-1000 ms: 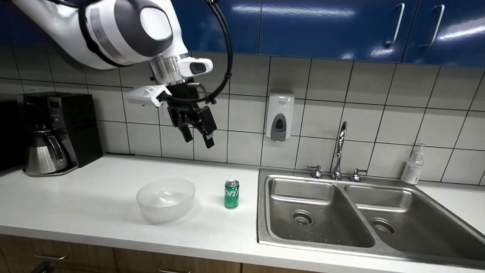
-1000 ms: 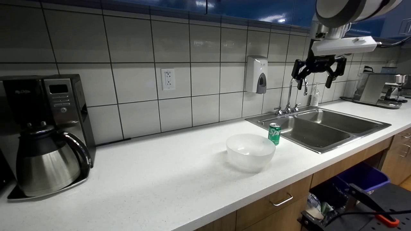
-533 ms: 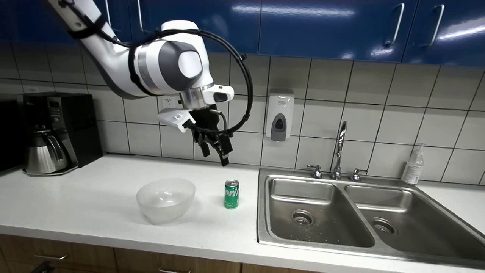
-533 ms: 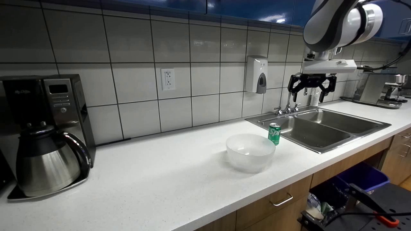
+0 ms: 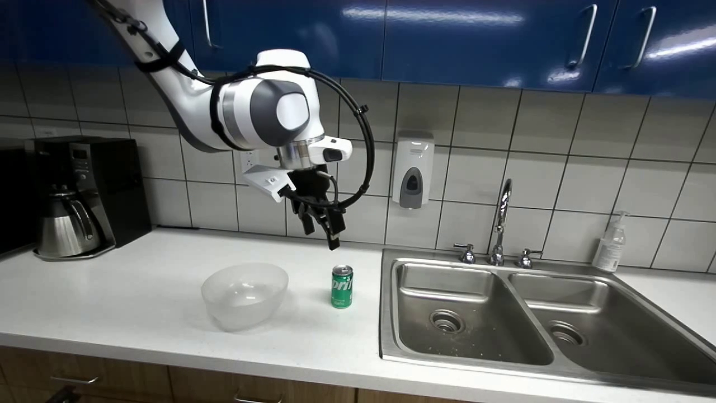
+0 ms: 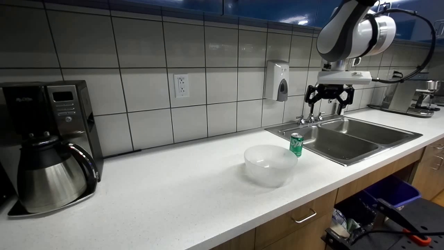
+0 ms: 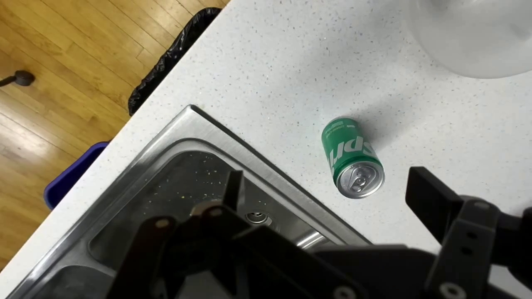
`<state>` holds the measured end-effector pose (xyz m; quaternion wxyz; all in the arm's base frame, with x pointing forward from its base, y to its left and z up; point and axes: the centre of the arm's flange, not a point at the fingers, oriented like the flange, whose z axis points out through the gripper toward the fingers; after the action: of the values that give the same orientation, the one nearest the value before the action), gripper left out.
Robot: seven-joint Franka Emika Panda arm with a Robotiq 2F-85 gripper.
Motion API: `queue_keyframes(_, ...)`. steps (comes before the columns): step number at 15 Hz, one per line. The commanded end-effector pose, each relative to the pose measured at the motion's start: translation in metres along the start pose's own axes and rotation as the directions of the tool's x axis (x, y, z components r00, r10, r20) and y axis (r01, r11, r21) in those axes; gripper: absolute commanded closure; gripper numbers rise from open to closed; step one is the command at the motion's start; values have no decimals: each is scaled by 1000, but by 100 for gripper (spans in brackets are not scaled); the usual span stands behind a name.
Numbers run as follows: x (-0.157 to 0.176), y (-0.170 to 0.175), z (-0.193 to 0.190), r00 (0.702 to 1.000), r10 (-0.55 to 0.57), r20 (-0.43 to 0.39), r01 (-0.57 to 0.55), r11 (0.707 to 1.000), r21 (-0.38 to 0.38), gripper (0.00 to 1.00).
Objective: Put the can in the bowl
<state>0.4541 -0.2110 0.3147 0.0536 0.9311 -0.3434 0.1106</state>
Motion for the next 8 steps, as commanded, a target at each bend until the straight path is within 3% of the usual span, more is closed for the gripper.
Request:
queue_keyframes(1, 0, 0, 0, 1000, 1, 0, -1, 1000, 0, 0)
queue_keyframes(3, 8, -1, 6, 999, 34, 38, -34, 999, -18, 0)
queue_keyframes(8, 20, 0, 24, 998, 54, 25, -53, 998, -15, 0)
